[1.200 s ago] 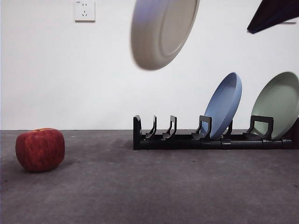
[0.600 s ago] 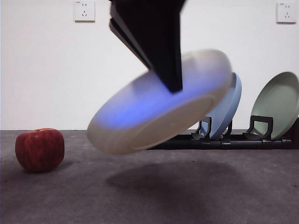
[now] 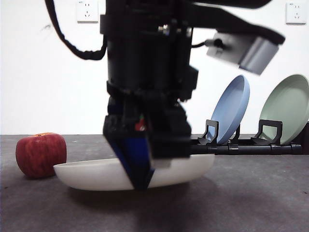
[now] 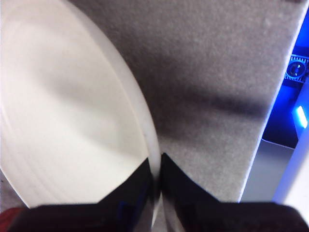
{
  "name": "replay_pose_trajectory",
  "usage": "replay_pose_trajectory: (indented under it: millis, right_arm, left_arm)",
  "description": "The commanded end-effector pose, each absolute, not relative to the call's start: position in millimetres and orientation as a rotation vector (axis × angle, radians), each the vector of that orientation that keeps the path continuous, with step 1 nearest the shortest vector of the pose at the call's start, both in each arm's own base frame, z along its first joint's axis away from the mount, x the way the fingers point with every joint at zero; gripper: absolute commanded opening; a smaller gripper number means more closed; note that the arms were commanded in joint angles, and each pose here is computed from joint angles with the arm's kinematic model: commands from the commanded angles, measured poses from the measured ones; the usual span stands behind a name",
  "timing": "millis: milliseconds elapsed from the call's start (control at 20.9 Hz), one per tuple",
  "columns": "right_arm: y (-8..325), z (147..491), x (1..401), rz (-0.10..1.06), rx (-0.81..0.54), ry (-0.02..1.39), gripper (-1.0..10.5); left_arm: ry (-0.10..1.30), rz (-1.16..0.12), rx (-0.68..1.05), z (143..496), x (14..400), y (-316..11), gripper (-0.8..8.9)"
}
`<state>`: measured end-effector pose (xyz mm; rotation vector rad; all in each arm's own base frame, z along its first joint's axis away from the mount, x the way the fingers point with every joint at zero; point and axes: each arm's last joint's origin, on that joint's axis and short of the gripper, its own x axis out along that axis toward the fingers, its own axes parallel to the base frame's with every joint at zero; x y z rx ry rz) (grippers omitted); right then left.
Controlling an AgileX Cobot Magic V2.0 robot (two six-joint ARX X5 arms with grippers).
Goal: Take the yellow plate from the plate rack,put the plate on the table,take the apple from the table,put the apple in the plate
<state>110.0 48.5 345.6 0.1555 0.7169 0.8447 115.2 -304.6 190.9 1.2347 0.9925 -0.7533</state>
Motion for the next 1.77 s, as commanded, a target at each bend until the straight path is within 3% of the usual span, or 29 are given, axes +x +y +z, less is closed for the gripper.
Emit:
replay_pose_trajectory:
  millis: [48, 95, 239, 286, 382, 573, 716, 1003, 1241, 1432, 1767]
  right_arm:
    - [48.5, 347.2, 109.3, 0.85, 0.159, 0.711, 0.0]
    - [48.5, 347.2, 109.3, 0.85, 0.159, 0.711, 0.0]
    - [48.5, 347.2, 109.4, 0.85, 0.159, 0.711, 0.0]
    - [48.5, 347.2, 109.4, 0.849, 0.16, 0.711, 0.0]
    - [48.5, 347.2, 109.3, 0.849, 0.16, 0.711, 0.0]
    - [48.6, 347.3, 109.9, 0.849, 0.159, 0.71, 0.0]
    - [48.7, 348.0, 110.5, 0.846, 0.158, 0.7, 0.0]
    - [52.0, 346.6, 122.0, 0.834, 0.193, 0.717, 0.0]
    - [62.3, 337.7, 148.4, 0.838, 0.196, 0.765, 0.0]
    - [94.8, 330.8, 174.9, 0.915, 0.236, 0.778, 0.0]
    - [178.2, 310.1, 205.4, 0.964, 0.136, 0.901, 0.5]
  left_arm:
    - [1.03, -0.742, 1.235, 184.8, 115.9, -304.3, 0.09]
    - [1.03, -0.764, 1.216, 184.7, 115.8, -305.9, 0.62]
    - [1.014, -0.772, 1.176, 185.2, 118.5, -308.5, 4.63]
    - [1.015, -0.767, 1.168, 185.2, 119.2, -308.5, 5.42]
    - [1.027, -0.779, 1.159, 185.7, 118.6, -308.7, 6.05]
    - [1.08, -0.87, 1.059, 210.1, 117.1, -308.8, 6.06]
    - [1.04, -0.893, 0.974, 249.6, 113.2, -300.7, 5.45]
    - [0.88, -0.888, 0.682, 339.1, 92.2, -241.9, -0.13]
    - [0.769, -0.868, 0.429, 390.5, 66.9, -169.9, -0.12]
    - [0.778, -0.713, 0.346, 401.1, 51.1, -116.2, -0.12]
    - [0.74, -0.758, 0.206, 410.5, 38.1, -83.2, -0.12]
